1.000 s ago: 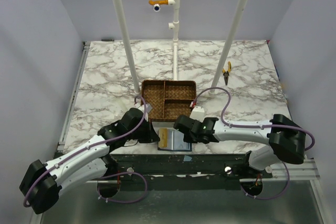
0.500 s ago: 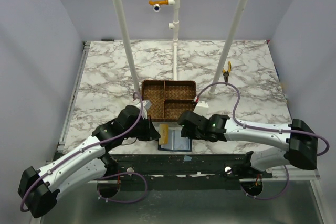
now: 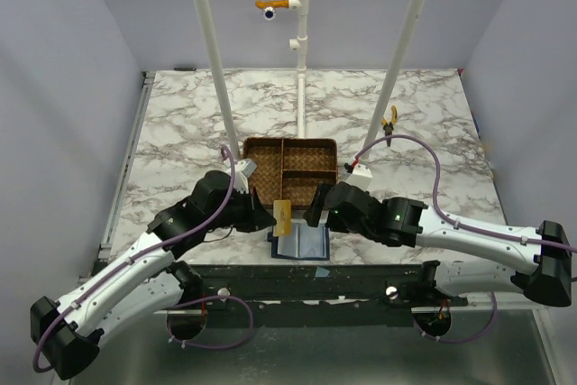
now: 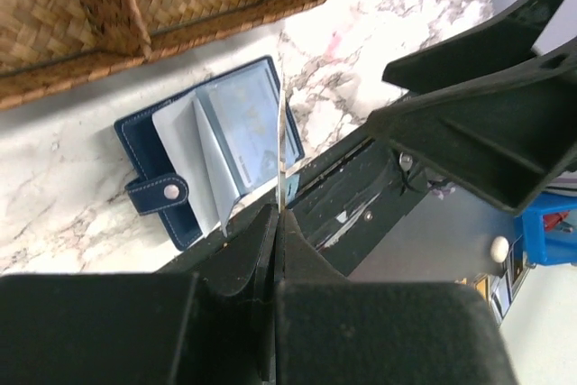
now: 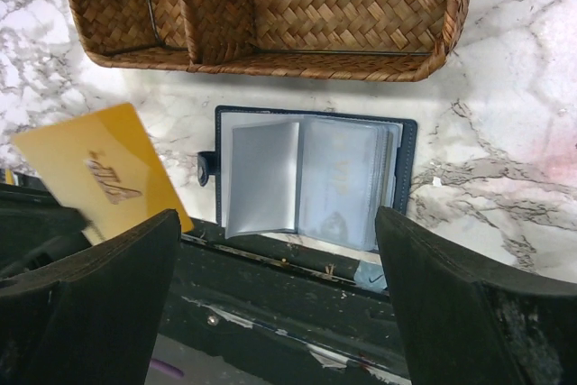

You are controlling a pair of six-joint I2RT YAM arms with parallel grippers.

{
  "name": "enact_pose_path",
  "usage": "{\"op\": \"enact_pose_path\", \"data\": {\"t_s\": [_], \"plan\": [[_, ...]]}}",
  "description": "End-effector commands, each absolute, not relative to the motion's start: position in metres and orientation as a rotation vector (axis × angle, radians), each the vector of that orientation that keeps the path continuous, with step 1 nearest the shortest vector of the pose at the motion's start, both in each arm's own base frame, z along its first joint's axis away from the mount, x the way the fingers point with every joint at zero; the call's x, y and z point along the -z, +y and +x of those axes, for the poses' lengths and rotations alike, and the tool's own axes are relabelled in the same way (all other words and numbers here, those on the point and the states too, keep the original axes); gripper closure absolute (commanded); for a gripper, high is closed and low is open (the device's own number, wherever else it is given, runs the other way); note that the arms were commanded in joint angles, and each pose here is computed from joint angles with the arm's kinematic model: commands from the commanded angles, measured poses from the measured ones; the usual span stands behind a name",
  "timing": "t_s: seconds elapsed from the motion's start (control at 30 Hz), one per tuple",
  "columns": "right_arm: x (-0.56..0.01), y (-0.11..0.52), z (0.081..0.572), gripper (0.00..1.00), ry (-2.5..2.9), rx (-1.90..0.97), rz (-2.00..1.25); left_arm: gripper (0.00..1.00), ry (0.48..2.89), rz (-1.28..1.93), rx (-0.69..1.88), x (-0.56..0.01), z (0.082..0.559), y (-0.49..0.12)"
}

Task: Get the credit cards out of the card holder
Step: Place the credit card in the storage box.

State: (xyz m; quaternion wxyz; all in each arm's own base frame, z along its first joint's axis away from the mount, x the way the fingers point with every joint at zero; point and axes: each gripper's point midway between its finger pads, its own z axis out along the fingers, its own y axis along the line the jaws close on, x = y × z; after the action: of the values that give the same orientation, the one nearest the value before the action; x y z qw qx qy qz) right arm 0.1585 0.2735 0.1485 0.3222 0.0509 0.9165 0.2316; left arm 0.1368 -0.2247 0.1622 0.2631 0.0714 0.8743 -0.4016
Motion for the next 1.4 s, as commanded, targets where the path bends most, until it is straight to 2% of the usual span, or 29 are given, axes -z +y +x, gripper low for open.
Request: {"op": "enact_pose_path", "data": {"t_s": [0.0, 0.3, 0.47, 0.8, 1.37], "plan": [[-0.148, 0.265, 0.166, 0.07, 2.366, -0.567, 0.148, 1.0, 2.307, 0.201, 1.08, -0.189, 0.15, -0.225], [-0.148, 0.261, 0.167, 0.04, 2.361, -0.549, 0.165, 1.0, 2.285, 0.13, 0.858, -0.219, 0.207, -0.217], [-0.152, 0.253, 0.169, 0.02, 2.344, -0.53, 0.186, 1.0, 2.266, 0.131, 0.845, -0.228, 0.236, -0.228], [-0.154, 0.248, 0.169, 0.0, 2.339, -0.514, 0.193, 1.0, 2.303, 0.134, 0.788, -0.22, 0.296, -0.26], [-0.147, 0.25, 0.165, 0.0, 2.366, -0.519, 0.201, 1.0, 2.381, 0.139, 0.764, -0.186, 0.341, -0.295]]}}
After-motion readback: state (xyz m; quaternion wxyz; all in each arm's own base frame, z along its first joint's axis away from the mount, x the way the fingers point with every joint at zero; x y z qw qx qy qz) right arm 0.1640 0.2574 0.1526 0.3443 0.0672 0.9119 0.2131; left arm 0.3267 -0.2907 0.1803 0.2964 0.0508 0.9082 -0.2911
